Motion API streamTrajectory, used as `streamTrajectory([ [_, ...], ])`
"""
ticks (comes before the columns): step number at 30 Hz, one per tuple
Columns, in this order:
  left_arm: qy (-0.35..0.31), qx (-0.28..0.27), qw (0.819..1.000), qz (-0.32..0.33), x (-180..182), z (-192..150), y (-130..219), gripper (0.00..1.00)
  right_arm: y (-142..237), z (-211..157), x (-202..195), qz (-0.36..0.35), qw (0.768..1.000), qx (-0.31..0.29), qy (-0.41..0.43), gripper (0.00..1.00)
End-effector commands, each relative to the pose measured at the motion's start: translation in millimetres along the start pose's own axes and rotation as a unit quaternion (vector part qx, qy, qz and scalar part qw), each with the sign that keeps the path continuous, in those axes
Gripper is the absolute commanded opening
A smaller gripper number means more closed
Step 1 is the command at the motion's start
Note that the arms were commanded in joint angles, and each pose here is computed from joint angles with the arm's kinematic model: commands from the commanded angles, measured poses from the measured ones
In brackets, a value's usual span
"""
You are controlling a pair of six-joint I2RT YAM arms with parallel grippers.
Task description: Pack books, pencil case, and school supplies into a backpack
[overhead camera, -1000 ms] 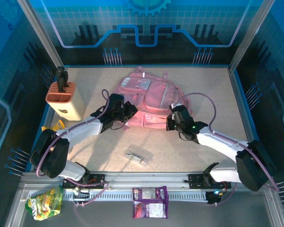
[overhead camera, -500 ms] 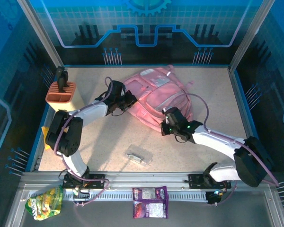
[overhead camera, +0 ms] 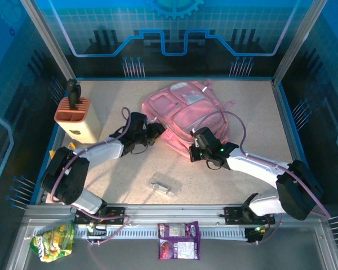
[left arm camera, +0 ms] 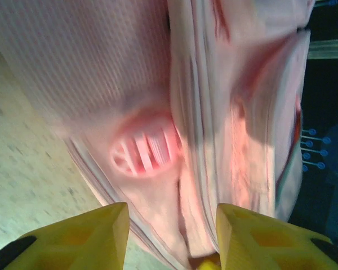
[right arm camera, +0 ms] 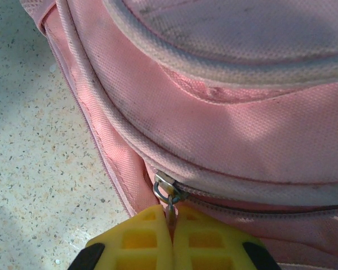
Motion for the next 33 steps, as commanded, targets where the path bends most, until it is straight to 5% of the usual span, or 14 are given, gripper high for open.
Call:
streamTrajectory([
  [1, 0.040, -0.018, 0.998, -0.045, -11, -15, 0, 0.45, 3, -7, 1, 0.008, 1.000, 0.013, -0.006, 0.00],
  [13, 0.040, 0.010, 0.998, -0.052, -29, -51, -49, 0.39, 3, -7, 1, 0.007, 1.000, 0.007, -0.004, 0.00],
  [18, 0.032, -0.006, 0.998, -0.055, -32, -53, -56, 0.27, 2, -5, 2, 0.009, 1.000, 0.004, -0.002, 0.00],
  [23, -0.012, -0.038, 0.999, -0.012, -31, -42, -45, 0.00, 4, -9, -3, -0.019, 1.000, 0.014, 0.000, 0.00],
  [33, -0.056, -0.059, 0.996, 0.041, -9, 12, 0, 0.00, 24, -22, -37, -0.082, 0.996, 0.030, -0.022, 0.00],
])
Point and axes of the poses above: each hand's point on the last joint's axis, 136 mm out from that joint toward the fingers, its own y axis back along the fingers, its own x axis along the line the jaws close on, z = x × y, the point moved 10 cm from there along y, back along the fingers, and after that the axes turned 10 degrees about y, right-handed, at the moved point
